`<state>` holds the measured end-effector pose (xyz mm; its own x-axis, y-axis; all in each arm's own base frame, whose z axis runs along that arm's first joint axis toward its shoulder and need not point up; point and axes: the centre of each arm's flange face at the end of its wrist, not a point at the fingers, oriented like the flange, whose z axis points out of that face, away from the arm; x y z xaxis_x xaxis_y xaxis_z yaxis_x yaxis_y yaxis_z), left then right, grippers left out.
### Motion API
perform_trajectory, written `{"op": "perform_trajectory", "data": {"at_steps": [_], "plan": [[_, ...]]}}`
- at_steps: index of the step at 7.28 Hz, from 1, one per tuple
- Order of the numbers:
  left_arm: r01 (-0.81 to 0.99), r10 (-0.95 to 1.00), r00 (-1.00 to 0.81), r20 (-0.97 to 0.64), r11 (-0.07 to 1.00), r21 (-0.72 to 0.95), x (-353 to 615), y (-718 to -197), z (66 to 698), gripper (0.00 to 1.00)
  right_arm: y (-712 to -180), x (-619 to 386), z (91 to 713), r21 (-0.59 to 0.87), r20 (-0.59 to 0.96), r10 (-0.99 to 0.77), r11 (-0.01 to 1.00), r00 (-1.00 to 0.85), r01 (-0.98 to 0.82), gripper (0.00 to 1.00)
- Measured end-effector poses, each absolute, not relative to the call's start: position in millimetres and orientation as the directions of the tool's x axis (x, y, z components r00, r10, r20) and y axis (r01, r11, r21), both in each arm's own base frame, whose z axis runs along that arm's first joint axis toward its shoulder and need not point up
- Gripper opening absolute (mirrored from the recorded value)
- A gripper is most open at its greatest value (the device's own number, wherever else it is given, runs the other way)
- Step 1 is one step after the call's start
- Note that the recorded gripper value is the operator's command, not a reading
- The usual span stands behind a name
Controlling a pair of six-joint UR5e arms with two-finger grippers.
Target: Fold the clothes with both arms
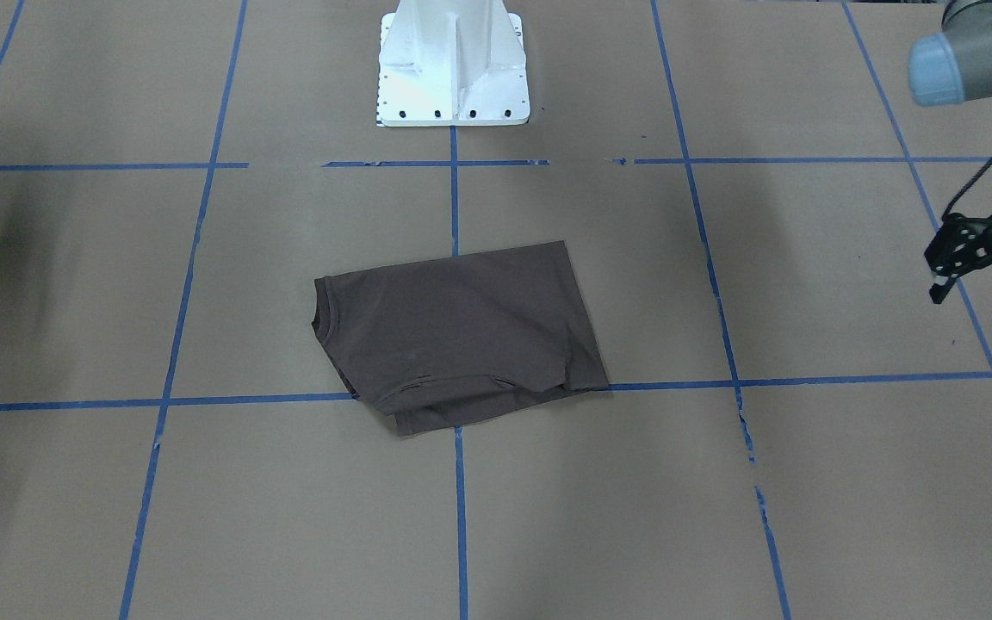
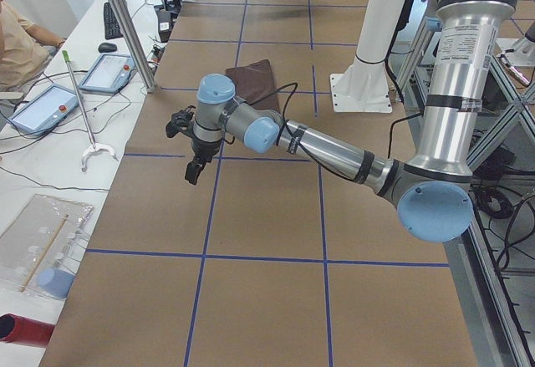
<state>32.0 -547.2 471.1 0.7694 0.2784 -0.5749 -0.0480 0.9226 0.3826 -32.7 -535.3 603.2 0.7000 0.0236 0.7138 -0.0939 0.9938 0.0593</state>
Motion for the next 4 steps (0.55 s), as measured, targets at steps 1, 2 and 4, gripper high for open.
{"op": "perform_trajectory", "data": {"at_steps": [1,2,4], "plan": [[-0.074,0.265,0.756,-0.599,0.943,0.324,20.8,-543.3,483.8,1.00,-529.4,-22.2,609.2,0.053,0.728,0.010,0.996,0.686,-0.071,1.00],[-0.110,0.257,0.721,-0.643,0.959,0.261,9.1,-535.1,510.8,1.00,-524.5,-12.7,614.3,0.054,0.739,-0.010,0.997,0.674,-0.045,1.00],[-0.229,0.318,0.654,-0.687,0.948,0.221,-13.1,-495.7,587.9,1.00,-520.6,2.7,615.3,0.066,0.743,-0.039,0.998,0.669,-0.016,1.00]]}}
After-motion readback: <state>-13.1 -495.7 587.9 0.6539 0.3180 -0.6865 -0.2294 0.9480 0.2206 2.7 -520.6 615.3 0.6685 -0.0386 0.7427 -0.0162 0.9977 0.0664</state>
